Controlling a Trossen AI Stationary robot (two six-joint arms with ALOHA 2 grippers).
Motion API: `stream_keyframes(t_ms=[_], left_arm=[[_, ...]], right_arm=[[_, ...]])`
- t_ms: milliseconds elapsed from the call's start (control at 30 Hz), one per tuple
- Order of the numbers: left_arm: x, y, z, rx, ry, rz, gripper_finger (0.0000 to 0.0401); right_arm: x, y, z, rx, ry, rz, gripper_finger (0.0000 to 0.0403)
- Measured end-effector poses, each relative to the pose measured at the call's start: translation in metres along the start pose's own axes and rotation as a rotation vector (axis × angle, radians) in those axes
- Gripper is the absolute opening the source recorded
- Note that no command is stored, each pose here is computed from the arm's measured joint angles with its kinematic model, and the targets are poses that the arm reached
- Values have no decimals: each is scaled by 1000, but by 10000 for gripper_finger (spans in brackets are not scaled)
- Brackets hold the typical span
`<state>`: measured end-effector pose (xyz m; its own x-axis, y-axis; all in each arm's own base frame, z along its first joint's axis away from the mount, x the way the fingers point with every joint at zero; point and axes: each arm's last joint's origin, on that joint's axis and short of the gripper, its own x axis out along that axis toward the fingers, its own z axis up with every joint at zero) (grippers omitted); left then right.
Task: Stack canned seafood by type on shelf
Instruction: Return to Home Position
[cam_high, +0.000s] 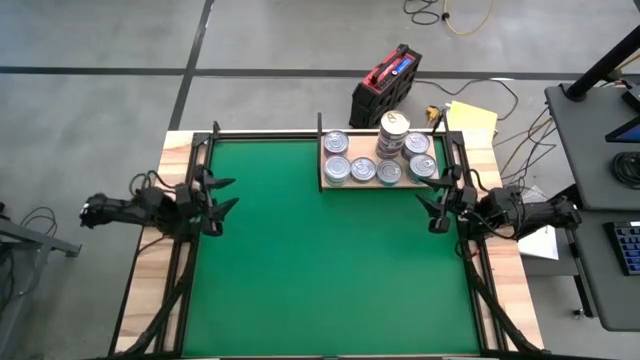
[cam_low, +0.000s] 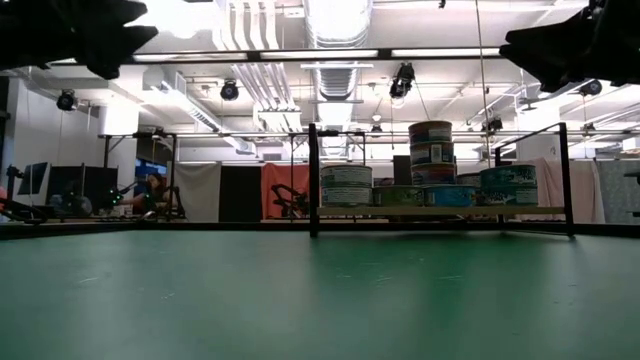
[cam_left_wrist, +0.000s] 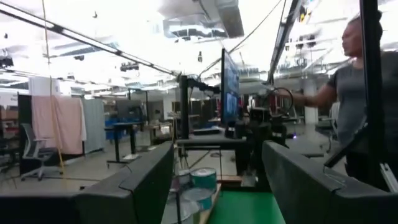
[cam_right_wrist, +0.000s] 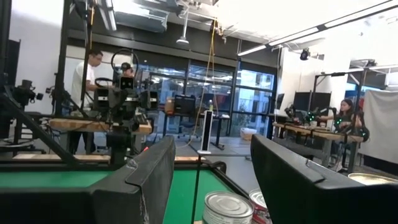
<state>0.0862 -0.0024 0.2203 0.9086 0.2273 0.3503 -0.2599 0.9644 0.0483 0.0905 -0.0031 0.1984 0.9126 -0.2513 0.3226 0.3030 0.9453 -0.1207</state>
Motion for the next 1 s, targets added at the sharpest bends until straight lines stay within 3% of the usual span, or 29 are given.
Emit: stream_keyframes(t_ms=[167, 500, 1000], left_arm=[[-2, 0, -4, 15, 93, -23, 230], [-5, -6, -37, 8, 185, -42, 230], [-4, -7, -41, 16, 231, -48, 230]], right_arm=[[0, 0, -1, -15, 9, 1, 201], [0, 1, -3, -72, 27, 5, 201], [0, 1, -3, -32, 28, 6, 201]])
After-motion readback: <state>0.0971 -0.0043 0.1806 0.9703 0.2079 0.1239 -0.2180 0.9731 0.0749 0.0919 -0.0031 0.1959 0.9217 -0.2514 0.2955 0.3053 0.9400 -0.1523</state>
